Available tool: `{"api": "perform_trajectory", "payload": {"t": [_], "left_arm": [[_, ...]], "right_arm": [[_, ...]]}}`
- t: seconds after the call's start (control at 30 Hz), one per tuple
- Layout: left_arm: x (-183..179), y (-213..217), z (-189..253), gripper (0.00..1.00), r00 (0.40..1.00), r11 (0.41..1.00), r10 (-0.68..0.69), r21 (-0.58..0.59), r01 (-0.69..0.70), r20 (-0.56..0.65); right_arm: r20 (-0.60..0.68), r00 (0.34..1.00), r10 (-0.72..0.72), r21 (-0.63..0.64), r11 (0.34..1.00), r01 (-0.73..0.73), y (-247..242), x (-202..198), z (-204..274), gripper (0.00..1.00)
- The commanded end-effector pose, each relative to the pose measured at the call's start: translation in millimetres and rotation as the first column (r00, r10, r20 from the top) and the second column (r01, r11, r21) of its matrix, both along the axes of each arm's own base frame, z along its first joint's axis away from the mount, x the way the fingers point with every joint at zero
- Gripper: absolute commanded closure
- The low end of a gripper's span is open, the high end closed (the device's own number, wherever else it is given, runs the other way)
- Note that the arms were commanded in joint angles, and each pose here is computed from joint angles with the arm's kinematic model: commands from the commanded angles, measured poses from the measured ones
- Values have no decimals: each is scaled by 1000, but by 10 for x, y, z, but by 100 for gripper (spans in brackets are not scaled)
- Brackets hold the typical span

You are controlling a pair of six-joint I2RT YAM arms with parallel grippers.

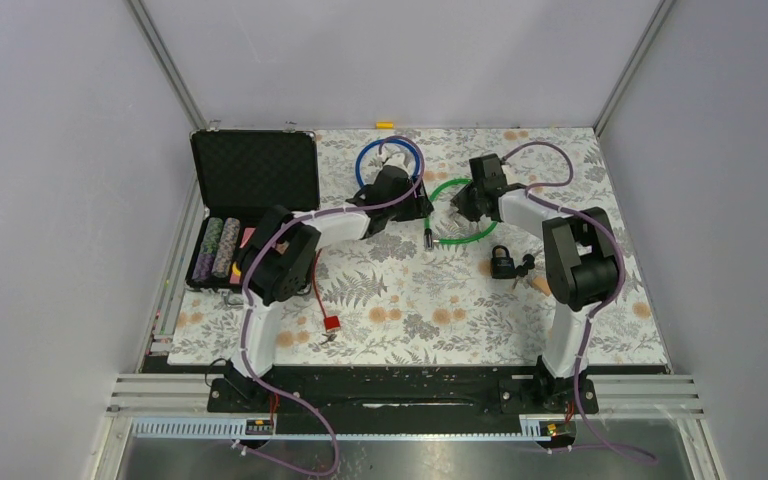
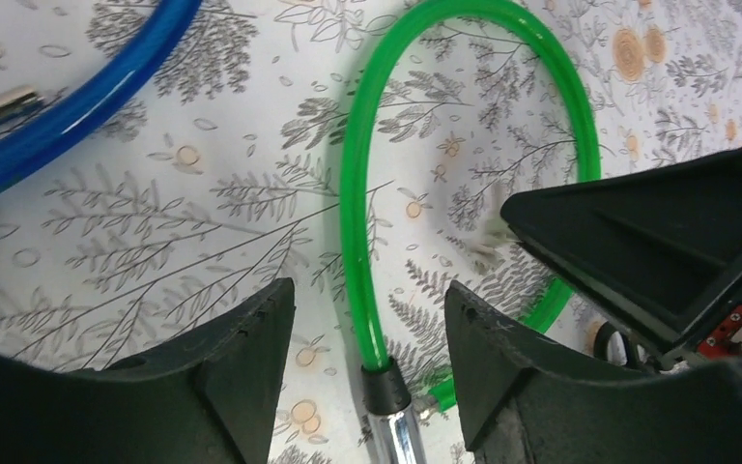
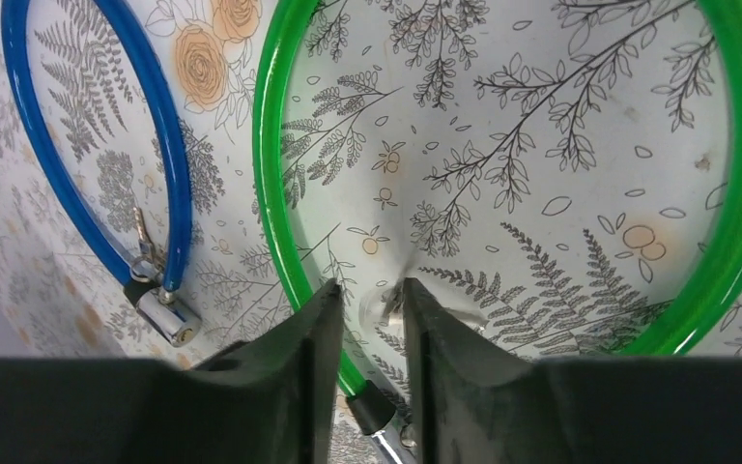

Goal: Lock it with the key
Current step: Place the key at the center of the board, then pick up the lock from the center of the board.

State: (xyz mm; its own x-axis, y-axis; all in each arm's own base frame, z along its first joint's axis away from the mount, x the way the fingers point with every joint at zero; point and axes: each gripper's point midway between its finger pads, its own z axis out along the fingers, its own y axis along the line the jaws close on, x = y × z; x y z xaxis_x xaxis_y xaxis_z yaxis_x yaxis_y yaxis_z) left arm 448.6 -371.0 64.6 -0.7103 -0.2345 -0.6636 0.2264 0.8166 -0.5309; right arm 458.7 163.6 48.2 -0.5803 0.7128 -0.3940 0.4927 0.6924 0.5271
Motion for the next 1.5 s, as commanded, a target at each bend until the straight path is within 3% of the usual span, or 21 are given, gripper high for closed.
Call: {"api": "perform_trajectory", "payload": {"t": [0.0, 0.13, 0.33, 0.4, 0.43, 0.63, 0.83, 0.93, 1.13, 1.47], "left_arm": [[59, 233, 683, 42, 987, 998, 60, 17, -63, 152], [-104, 465, 1022, 36, 976, 995, 81, 39, -91, 200], [-488, 918, 1406, 18, 963, 986, 130, 66, -150, 235], [-647, 1118, 1504, 3, 958, 979, 161, 86, -185, 238], [-711, 1222, 1561, 1, 953, 974, 180, 93, -208, 244], [-1183, 1846, 1982, 1, 906, 941, 289, 84, -329, 309], [-1584, 2251, 2344, 1, 868, 927, 334, 40, -373, 367], [-1728, 2376, 2503, 1, 854, 924, 348, 13, -382, 386], [-1957, 2584, 2725, 1, 822, 918, 375, -46, -395, 429], [-2132, 2753, 2725, 1, 798, 908, 403, -85, -411, 448]], "right_arm": [[25, 999, -20, 5, 1000, 20, 0, 51, 273, 54], [57, 998, -34, -15, 999, 35, -86, -20, 503, 37], [117, 992, 47, -8, 999, -47, 78, -288, 777, 34], [131, 986, 102, -29, 995, -99, 262, -450, 834, 32], [137, 982, 129, -42, 991, -124, 361, -540, 846, 30], [230, 900, 371, -58, 928, -368, 1230, -1110, 970, 22], [157, 771, 617, -226, 782, -581, 1963, -1828, 849, 20], [102, 742, 663, -313, 729, -608, 2192, -2096, 703, 20], [-33, 653, 757, -370, 597, -711, 2630, -2601, 270, 20], [-218, 524, 824, -409, 410, -815, 2858, -3000, -157, 21]]}}
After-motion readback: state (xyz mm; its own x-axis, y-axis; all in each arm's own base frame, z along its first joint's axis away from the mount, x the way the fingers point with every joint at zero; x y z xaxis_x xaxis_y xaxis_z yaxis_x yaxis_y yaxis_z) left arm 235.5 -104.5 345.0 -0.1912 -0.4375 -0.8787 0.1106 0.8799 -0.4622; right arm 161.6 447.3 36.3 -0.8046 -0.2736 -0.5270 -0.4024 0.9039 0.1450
